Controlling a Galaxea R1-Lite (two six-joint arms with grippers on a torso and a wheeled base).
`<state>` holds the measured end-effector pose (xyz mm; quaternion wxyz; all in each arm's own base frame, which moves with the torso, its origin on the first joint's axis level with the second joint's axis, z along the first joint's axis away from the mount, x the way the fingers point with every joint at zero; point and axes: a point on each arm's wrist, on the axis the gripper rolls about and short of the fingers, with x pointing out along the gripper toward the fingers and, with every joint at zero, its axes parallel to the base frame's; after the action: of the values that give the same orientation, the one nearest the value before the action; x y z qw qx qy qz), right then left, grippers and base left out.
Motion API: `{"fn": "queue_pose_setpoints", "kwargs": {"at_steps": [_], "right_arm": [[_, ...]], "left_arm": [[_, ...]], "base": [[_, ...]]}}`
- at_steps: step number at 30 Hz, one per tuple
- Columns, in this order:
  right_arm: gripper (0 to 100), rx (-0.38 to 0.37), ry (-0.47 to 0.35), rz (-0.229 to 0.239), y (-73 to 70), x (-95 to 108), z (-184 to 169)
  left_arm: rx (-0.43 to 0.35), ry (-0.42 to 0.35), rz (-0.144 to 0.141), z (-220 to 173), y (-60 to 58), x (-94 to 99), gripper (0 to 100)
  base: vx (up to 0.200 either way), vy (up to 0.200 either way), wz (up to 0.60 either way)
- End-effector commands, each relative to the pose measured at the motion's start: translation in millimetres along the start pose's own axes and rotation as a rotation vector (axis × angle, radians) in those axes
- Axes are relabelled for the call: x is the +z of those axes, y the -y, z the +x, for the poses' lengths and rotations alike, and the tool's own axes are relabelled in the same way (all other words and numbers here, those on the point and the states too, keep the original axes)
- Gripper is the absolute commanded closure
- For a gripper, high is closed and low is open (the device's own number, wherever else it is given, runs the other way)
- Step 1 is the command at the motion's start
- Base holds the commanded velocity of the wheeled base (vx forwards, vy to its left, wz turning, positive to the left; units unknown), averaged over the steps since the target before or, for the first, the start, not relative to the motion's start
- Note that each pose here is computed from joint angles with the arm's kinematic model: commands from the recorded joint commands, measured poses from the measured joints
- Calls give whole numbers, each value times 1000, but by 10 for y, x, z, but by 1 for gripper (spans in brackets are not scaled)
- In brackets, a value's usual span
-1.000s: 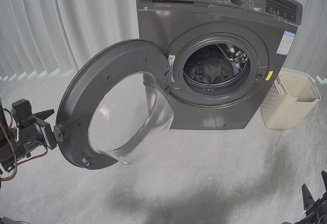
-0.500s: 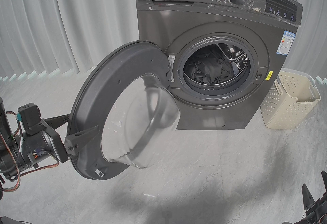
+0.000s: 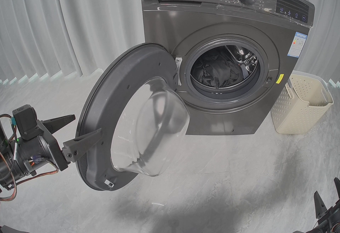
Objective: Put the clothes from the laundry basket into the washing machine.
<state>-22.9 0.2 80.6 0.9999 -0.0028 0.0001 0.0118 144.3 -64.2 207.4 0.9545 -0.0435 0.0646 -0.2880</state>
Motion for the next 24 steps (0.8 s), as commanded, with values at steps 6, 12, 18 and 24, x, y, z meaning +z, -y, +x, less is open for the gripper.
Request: {"fn": "queue_pose_setpoints", "kwargs": {"at_steps": [6, 12, 18, 24], "right_arm": [[0, 1, -1, -1, 0, -52, 1], [0, 1, -1, -1, 0, -52, 1], [0, -1, -1, -1, -1, -52, 1], [0, 1, -1, -1, 0, -52, 1]], "left_arm": [[-114, -22, -8, 332, 172, 114, 0], [-175, -44, -56, 307, 293, 64, 0], [-157, -31, -78, 179, 270, 33, 0], [-78, 9, -74, -46, 147, 8, 0]], "base": [[0, 0, 0], [0, 0, 0], [0, 0, 0], [0, 0, 0]]}}
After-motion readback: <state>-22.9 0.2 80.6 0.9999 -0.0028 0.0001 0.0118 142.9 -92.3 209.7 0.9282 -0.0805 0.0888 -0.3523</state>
